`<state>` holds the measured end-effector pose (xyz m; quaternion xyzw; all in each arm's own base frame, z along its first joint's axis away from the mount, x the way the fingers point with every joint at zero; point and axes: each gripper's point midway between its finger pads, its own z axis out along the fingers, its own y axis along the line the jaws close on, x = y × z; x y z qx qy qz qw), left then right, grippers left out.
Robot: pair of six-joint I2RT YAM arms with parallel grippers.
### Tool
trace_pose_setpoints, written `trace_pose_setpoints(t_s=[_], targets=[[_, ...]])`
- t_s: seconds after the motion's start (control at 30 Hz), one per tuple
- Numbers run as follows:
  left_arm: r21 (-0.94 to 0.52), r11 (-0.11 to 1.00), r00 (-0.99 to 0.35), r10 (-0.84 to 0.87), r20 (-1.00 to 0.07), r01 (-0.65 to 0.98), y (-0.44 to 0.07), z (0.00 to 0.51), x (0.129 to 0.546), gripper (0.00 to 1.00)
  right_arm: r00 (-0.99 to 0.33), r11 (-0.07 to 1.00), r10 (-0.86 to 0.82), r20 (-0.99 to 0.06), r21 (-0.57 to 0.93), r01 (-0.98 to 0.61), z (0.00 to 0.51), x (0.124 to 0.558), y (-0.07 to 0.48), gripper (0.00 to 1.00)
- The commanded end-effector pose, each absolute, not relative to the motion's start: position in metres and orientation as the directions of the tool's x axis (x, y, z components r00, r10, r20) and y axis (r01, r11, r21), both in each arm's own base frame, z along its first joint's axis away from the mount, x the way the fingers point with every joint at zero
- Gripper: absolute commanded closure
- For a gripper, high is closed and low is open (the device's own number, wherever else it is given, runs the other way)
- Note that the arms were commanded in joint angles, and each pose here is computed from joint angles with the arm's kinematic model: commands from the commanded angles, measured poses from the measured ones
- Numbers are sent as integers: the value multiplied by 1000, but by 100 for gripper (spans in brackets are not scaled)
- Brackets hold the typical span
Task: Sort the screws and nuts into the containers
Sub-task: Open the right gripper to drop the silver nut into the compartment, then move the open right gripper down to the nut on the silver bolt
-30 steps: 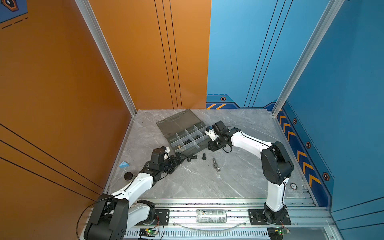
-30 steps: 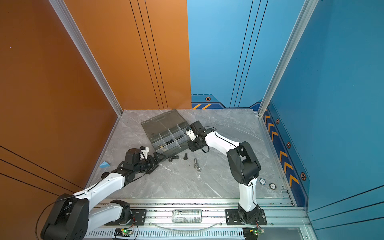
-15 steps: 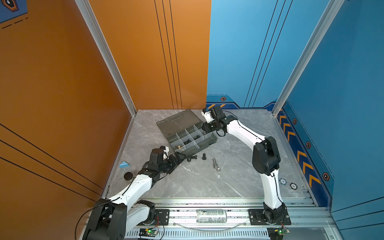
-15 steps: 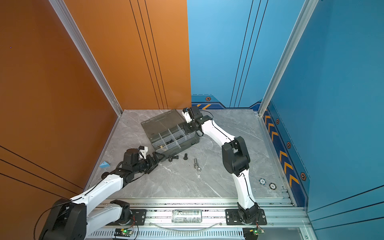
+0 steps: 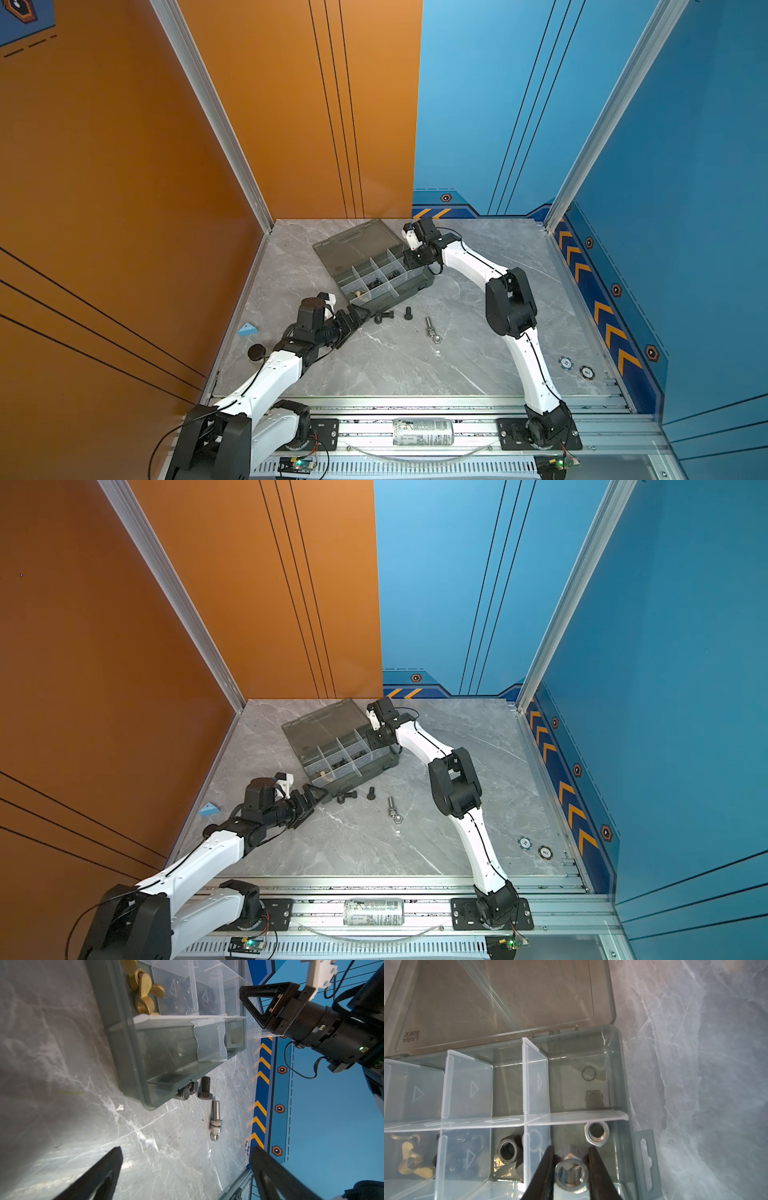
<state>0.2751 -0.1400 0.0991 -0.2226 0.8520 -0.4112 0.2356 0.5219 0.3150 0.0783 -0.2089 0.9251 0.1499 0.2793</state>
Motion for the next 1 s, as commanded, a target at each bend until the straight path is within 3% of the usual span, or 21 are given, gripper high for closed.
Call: trace_pose_setpoints(t_s=[0.0,0.1,0.2,0.57,0.7,0.97], targets=[[-808,567,-796,-558,-236,-158,-140,106,276,2,-769,884,-292,-569,145,-444,81,524,308,83],[-809,566,-796,-558,-233,-160,-140,105,277,2,-773,896,-284,-567,129,-425,84,524,303,63],[-809,566,-796,-559,-232,-161,-140,105,277,2,-772,897,-279,-571,132,-421,93,523,301,57],[-813,563,-790,-562,-243,-151,-139,109,277,2,-751,860,-309,-584,164,-482,143,482,290,53],[-811,565,-786,-567,-246,-154,-137,109,277,2,-772,858,-317,-551,181,-481,150,452,276,52],[-816,557,-785,-571,-241,-154,-137,108,277,2,-845,865,-356,-398,202,-460,111,366,243,50]])
